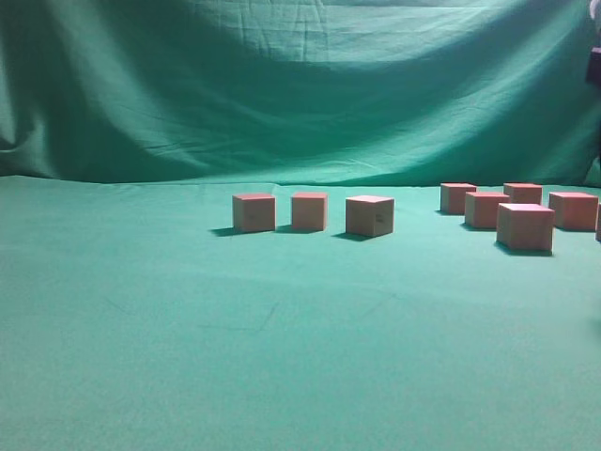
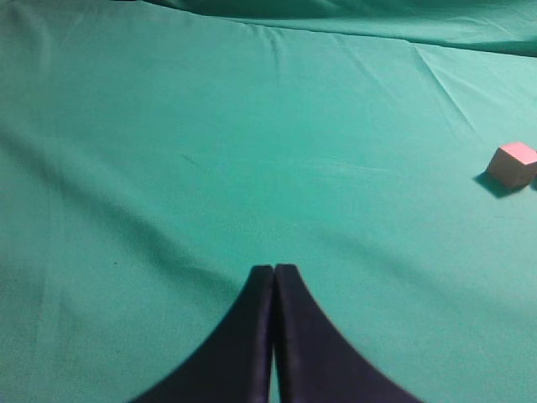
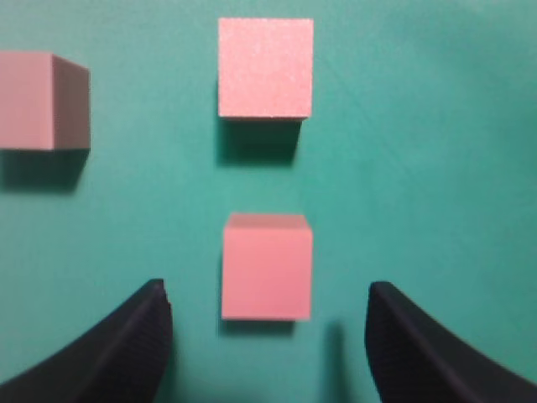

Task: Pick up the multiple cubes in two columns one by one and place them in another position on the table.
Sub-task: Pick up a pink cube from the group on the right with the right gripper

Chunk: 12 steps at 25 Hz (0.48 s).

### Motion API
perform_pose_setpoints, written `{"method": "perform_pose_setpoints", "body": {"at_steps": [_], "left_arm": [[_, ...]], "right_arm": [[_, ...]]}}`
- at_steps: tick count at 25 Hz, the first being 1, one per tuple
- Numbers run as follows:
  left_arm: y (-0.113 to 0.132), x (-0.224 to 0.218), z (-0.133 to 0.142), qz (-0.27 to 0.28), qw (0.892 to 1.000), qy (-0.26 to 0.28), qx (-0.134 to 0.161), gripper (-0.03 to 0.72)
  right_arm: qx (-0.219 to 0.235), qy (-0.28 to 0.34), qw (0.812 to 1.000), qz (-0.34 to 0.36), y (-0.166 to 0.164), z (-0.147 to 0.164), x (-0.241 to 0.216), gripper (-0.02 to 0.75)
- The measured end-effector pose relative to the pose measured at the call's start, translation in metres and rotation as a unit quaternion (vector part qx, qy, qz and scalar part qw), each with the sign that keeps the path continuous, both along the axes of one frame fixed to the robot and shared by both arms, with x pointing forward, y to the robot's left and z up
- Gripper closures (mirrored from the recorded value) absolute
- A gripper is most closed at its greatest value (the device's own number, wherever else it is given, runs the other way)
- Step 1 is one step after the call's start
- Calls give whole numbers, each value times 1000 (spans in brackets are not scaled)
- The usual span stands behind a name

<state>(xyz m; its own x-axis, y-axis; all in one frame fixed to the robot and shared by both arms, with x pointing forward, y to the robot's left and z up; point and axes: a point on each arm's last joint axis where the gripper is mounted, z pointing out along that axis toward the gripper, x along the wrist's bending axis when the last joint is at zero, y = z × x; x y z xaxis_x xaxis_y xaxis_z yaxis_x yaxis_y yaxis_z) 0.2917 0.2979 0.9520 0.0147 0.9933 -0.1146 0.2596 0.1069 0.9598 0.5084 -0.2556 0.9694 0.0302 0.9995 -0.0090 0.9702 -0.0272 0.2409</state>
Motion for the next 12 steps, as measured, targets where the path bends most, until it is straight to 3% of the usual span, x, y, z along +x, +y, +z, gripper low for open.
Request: {"method": "perform_pose_setpoints", "body": {"at_steps": [11,12], "left_arm": [[0,0,0,0,1000,0,0,688],[0,0,0,0,1000,0,0,688]], "right_arm": [[-1,21,1000,-10,3,-40,17,302],[-1,21,1000,-11,3,-41,17,348]]}}
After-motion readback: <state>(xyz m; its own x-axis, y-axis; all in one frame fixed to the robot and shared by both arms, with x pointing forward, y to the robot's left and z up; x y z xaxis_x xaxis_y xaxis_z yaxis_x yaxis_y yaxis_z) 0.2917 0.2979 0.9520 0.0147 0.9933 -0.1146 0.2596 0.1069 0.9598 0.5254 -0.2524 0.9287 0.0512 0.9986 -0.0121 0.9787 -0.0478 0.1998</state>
